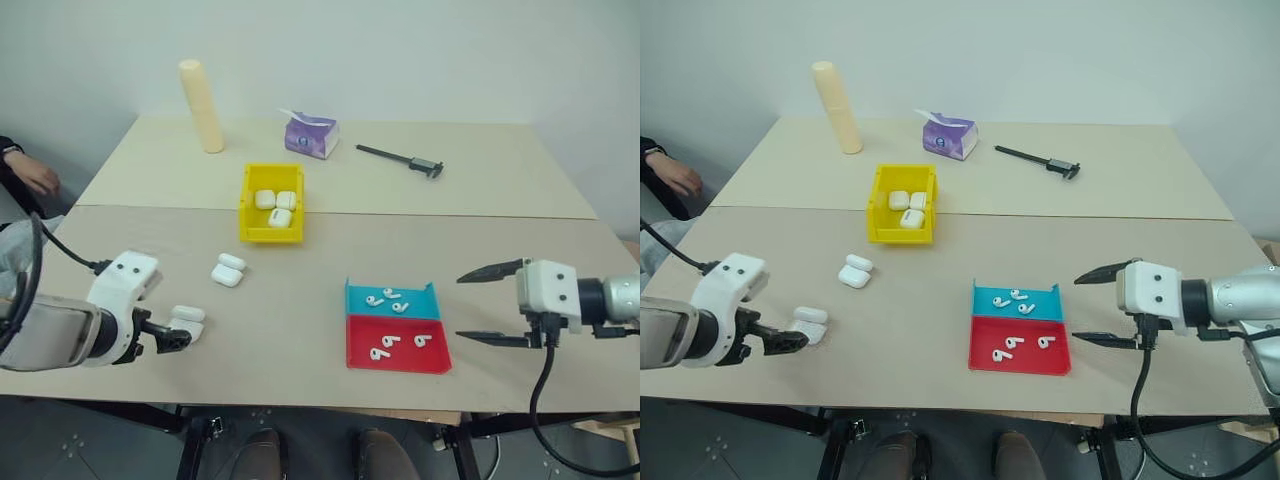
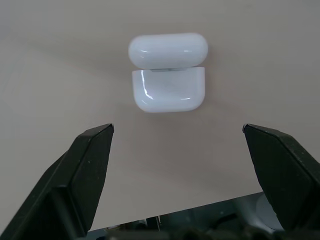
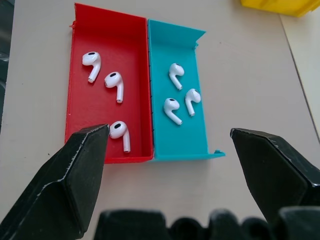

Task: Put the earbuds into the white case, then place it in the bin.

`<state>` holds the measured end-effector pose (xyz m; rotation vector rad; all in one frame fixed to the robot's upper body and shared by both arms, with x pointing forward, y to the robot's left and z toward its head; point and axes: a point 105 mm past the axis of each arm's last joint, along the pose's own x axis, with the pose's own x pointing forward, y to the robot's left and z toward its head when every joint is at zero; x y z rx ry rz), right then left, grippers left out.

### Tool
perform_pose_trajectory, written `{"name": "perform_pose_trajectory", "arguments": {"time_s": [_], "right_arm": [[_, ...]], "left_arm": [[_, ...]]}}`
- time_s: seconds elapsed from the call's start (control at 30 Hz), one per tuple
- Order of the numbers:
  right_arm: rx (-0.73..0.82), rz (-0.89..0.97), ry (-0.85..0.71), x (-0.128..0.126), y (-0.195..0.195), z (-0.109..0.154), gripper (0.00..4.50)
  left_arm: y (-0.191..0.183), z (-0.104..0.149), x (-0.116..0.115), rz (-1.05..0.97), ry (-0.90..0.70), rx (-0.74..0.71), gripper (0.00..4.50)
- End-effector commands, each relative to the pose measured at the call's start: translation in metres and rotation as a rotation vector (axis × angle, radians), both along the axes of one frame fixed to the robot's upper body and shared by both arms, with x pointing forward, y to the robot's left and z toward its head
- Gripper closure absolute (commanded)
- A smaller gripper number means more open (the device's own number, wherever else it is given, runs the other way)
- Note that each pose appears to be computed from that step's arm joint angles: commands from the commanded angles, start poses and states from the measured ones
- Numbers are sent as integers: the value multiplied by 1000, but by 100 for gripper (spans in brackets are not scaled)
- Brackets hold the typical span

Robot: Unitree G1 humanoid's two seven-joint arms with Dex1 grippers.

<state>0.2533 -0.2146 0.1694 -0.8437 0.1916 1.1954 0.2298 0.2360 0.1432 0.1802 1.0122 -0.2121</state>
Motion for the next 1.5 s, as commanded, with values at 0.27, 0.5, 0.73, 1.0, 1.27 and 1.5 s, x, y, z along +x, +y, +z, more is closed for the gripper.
{"name": "perform_pose_trajectory", "arguments": {"time_s": [0.27, 0.5, 0.73, 1.0, 1.27, 1.5], "right_arm": [[-8, -39, -20, -5, -3, 9, 1], [-19, -66, -21, -6, -6, 9, 1], [-18, -85, -13, -5, -8, 8, 1], [-22, -97, -19, -5, -7, 7, 1], [-28, -103, -23, -4, -7, 6, 0], [-29, -110, -21, -2, -7, 3, 0]], "left_arm": [[0, -9, 23, 33, 73, -1, 0], [-1, -15, 35, 40, 110, 32, 0], [1, -24, 43, 42, 140, 62, 0], [-7, -38, 40, -10, 175, 78, 0], [-6, -40, 40, -25, 185, 94, 37], [-2, -32, 47, -20, 150, 112, 172]]}}
